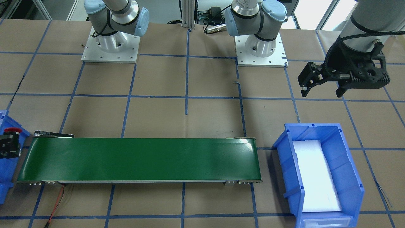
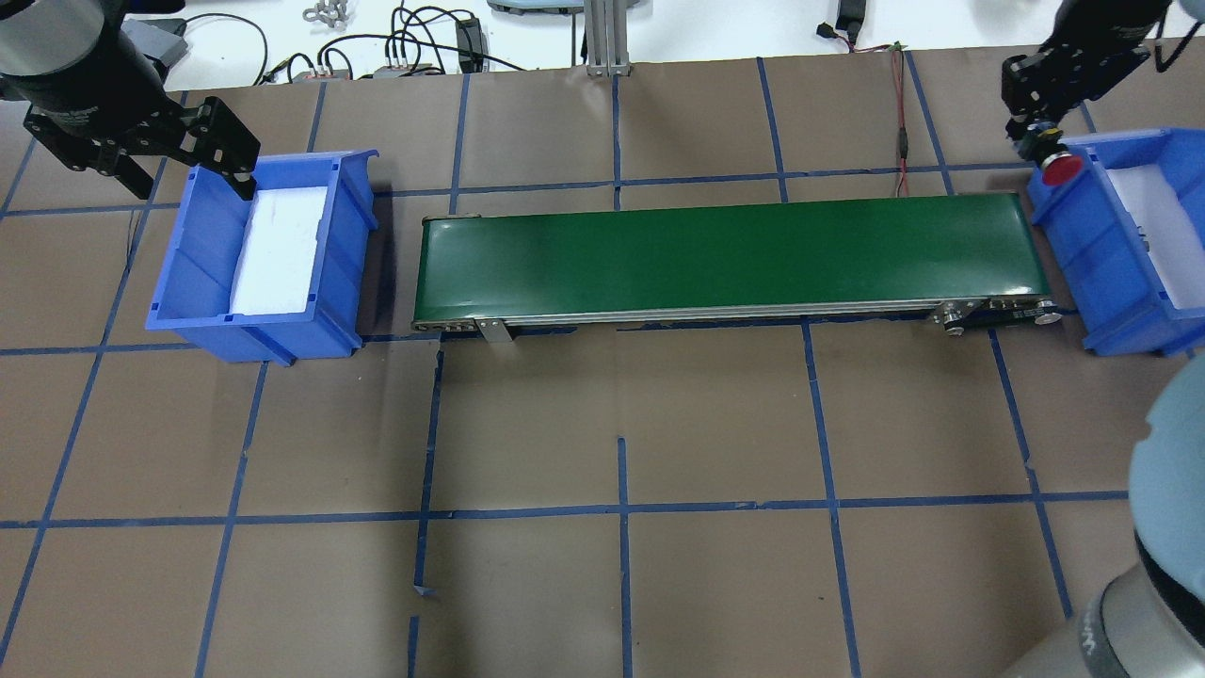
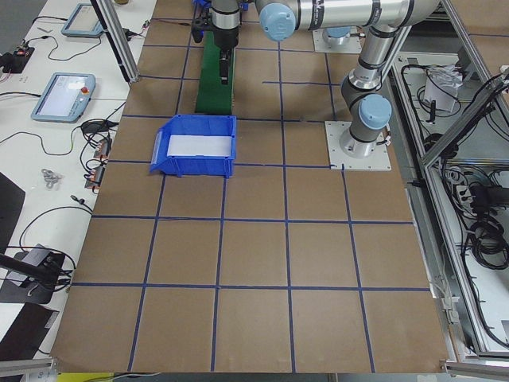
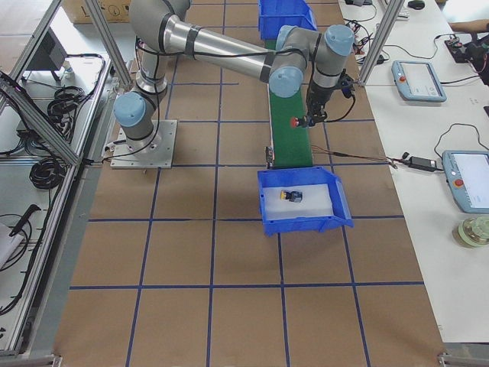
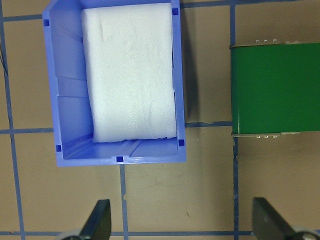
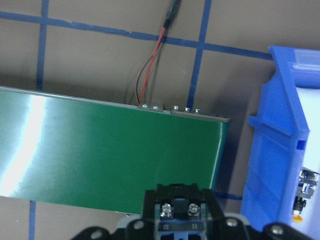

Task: Transport two buttons from left to right
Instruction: 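Carry the red button with the right gripper into the right bin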

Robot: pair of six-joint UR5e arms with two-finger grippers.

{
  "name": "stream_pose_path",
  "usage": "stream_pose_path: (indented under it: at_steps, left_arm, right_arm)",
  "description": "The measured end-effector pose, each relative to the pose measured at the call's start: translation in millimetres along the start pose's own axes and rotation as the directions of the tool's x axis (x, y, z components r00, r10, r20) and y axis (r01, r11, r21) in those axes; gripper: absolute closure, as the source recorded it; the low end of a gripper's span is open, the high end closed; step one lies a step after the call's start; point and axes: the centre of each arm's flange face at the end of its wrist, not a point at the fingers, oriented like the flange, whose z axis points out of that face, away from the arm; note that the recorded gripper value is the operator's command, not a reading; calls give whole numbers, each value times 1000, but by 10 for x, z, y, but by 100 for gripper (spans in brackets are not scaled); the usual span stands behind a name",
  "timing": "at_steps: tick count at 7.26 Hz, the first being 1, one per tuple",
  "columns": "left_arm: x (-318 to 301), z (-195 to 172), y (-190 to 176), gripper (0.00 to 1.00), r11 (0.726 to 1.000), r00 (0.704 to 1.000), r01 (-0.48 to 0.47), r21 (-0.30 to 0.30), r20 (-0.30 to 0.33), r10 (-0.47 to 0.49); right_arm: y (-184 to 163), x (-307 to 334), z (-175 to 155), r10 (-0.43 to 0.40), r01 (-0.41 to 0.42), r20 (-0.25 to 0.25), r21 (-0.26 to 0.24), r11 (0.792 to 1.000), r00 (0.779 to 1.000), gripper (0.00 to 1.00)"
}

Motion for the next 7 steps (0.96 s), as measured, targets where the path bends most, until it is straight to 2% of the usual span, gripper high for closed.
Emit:
stream_pose_path:
  at_steps: [2, 4, 7]
  left_arm:
    - [30, 9, 2, 0, 1000, 1000, 10, -7, -1, -10]
    - [42, 35, -18, 0, 997, 998, 70, -12, -6, -70]
    - [38, 43, -23, 0, 995, 995, 95, -13, -8, -95]
  right_arm:
    - [270, 675, -81, -12, 12, 13, -29, 999, 1000, 94]
    - [432, 1287, -115, 0, -1, -18, -45, 999, 1000, 94]
    - [167, 1802, 149, 12, -16, -57, -64, 998, 998, 93]
